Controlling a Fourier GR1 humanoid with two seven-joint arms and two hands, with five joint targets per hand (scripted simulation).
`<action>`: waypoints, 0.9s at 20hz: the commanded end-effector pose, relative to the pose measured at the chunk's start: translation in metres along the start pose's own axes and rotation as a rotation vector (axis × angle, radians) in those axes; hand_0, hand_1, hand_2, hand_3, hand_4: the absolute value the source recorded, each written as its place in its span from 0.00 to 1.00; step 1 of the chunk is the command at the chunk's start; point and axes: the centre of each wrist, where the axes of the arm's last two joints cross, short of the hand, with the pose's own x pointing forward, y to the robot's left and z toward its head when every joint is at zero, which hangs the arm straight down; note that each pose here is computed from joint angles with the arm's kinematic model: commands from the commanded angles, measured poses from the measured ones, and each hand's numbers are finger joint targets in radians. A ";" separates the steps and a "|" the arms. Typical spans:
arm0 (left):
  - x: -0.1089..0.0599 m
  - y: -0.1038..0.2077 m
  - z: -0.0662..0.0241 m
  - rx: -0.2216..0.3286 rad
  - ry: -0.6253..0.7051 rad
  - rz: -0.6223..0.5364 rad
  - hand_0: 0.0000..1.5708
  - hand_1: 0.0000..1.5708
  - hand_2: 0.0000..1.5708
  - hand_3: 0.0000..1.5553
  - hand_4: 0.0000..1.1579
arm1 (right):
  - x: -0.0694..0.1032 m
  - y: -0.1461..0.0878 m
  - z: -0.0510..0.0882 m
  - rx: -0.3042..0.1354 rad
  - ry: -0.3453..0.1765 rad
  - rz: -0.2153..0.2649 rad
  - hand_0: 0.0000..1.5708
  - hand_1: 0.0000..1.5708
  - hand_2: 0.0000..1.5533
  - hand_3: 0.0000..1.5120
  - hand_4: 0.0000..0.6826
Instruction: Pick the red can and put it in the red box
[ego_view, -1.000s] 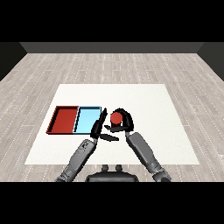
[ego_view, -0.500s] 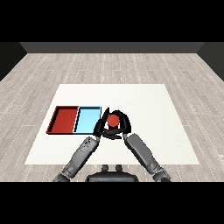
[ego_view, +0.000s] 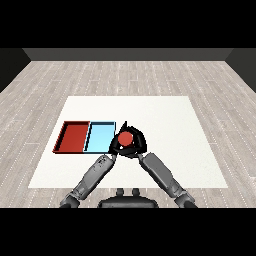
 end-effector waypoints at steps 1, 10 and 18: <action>-0.002 -0.008 0.0115 0.038 0.023 -0.038 0.00 0.00 0.00 0.00 0.20 | 0.001 0.016 0.006 0.019 -0.009 0.002 0.94 0.94 0.94 0.93 0.75; 0.009 -0.016 -0.0047 0.046 0.082 -0.037 1.00 1.00 0.98 0.94 0.84 | 0.000 0.007 -0.002 0.024 -0.031 -0.031 0.94 0.94 0.93 0.92 0.78; 0.020 -0.020 0.0096 0.139 0.031 -0.081 1.00 1.00 0.95 0.86 0.74 | 0.007 0.014 0.000 0.008 -0.036 -0.052 0.97 0.97 0.93 0.92 0.79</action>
